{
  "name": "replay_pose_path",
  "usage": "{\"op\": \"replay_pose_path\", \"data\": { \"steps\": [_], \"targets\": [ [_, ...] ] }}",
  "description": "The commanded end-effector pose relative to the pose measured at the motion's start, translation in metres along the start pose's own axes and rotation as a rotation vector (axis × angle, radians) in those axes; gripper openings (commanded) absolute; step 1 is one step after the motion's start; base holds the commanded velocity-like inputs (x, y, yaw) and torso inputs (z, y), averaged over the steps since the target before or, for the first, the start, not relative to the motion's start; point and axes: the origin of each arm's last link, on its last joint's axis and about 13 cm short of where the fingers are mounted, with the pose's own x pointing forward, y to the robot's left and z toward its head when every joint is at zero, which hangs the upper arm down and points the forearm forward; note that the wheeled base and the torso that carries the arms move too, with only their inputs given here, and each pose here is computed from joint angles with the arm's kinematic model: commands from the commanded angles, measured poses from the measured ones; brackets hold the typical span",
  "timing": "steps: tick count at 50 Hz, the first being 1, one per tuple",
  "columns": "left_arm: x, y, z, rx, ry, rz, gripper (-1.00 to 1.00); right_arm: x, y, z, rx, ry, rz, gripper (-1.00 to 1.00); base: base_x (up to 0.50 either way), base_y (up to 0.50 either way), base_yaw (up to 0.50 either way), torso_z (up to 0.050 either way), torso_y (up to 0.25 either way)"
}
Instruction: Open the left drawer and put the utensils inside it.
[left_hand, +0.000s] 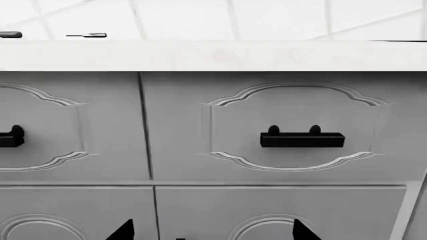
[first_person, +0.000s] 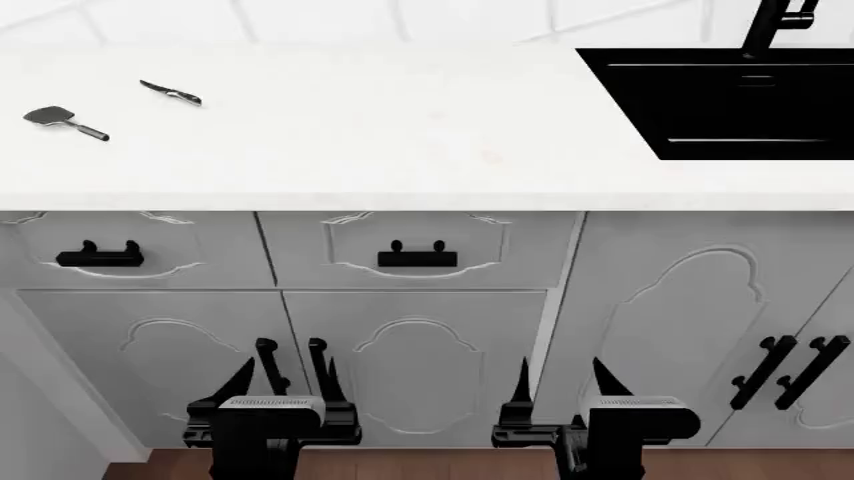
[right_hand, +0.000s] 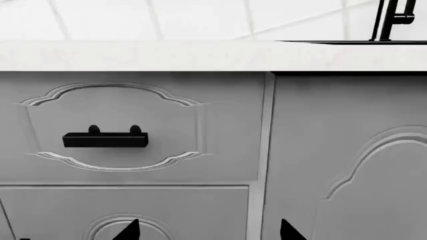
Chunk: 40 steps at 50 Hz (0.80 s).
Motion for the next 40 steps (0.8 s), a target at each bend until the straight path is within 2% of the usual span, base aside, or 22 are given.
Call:
{"op": "replay_pose_path", "data": {
  "steps": [1, 2, 3, 5, 7, 11, 40],
  "targets": [
    [-0.0005, -0.0007, -0.0005, -0.003, -0.005, -0.019, 1.00, 0.0017, 0.0002, -0.0024, -0.016, 0.042, 0.003, 1.00, 0.00, 0.00, 0.00, 0.000, 0.000],
    [-0.0017, -0.0012, 0.0002, -0.041, -0.010, -0.056, 1.00, 0.0011, 0.0003, -0.0021, 0.019, 0.031, 0.043, 1.00, 0.00, 0.00, 0.00, 0.000, 0.000],
    [0.0003, -0.0016, -0.0018, -0.018, 0.025, -0.027, 1.00, 0.0008, -0.0009, -0.0025, 0.025, 0.037, 0.038, 1.00, 0.00, 0.00, 0.00, 0.050, 0.000],
    [0.0000, -0.0019, -0.0024, -0.027, 0.009, -0.038, 1.00, 0.0010, -0.0023, -0.0042, 0.051, 0.034, 0.035, 1.00, 0.00, 0.09, 0.00, 0.050, 0.000],
    [0.0001, -0.0010, -0.0004, -0.031, 0.006, -0.033, 1.00, 0.0016, -0.0024, -0.0061, 0.036, 0.030, -0.010, 1.00, 0.00, 0.50, 0.00, 0.050, 0.000],
    [0.0003, 0.0013, 0.0024, -0.036, 0.005, -0.024, 1.00, 0.0013, -0.0029, -0.0045, 0.035, 0.027, -0.014, 1.00, 0.00, 0.00, 0.50, 0.050, 0.000],
    [-0.0003, 0.0022, -0.0015, -0.051, 0.016, -0.017, 1.00, 0.0026, 0.0016, -0.0091, 0.033, 0.065, 0.022, 1.00, 0.00, 0.00, 0.50, 0.050, 0.000]
  ]
}}
